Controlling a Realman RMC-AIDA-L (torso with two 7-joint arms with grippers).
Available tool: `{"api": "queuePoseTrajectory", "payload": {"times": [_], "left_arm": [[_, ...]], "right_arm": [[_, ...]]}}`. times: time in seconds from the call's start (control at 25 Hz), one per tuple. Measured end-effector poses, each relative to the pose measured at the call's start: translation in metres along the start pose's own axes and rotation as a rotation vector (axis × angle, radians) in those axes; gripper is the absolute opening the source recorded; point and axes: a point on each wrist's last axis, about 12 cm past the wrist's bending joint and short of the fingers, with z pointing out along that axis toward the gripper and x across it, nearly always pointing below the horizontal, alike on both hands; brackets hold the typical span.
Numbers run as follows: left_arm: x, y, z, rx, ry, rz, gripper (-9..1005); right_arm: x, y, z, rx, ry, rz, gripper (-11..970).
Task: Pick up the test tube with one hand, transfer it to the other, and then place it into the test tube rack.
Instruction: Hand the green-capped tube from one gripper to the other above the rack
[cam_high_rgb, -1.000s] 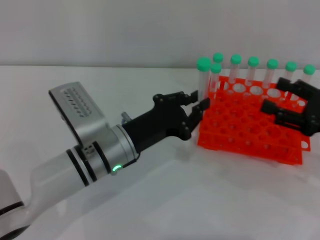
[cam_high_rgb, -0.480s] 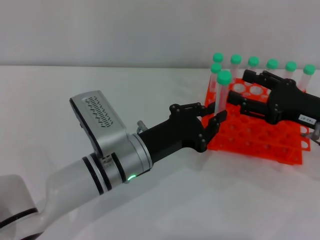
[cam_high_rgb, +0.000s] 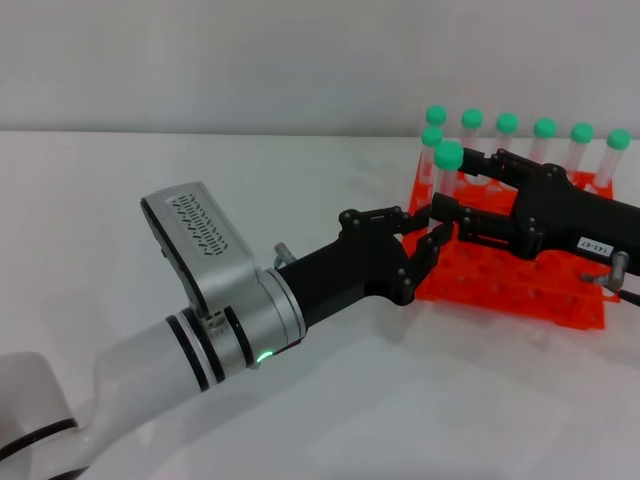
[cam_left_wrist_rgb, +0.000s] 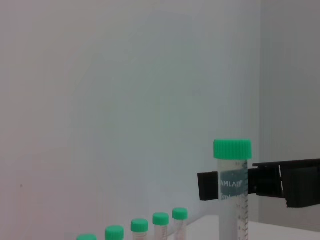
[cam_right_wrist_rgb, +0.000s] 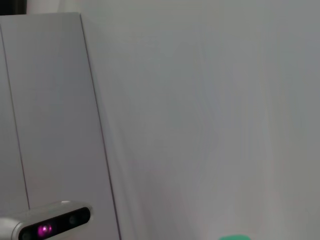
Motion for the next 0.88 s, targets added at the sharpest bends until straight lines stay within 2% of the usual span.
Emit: {"api": "queuePoseTrajectory", "payload": {"times": [0.44, 0.76, 0.88], "left_arm": [[0.0066, -0.0056, -0.0045, -0.006, 0.017, -0.023, 255], [0.0072, -0.0078, -0.0046, -0.003, 0.016, -0.029, 260], [0.0074, -0.0085, -0.0045, -0.001, 0.016, -0.03, 262]], "right_arm": [[0.0015, 0.001, 0.0093, -0.005, -0.026, 0.038, 678], [0.004, 0.0001, 0.0054, 0.009, -0.019, 0.051, 437], [0.0054, -0.0005, 0.0044, 0.015, -0.012, 0.055, 396]]}}
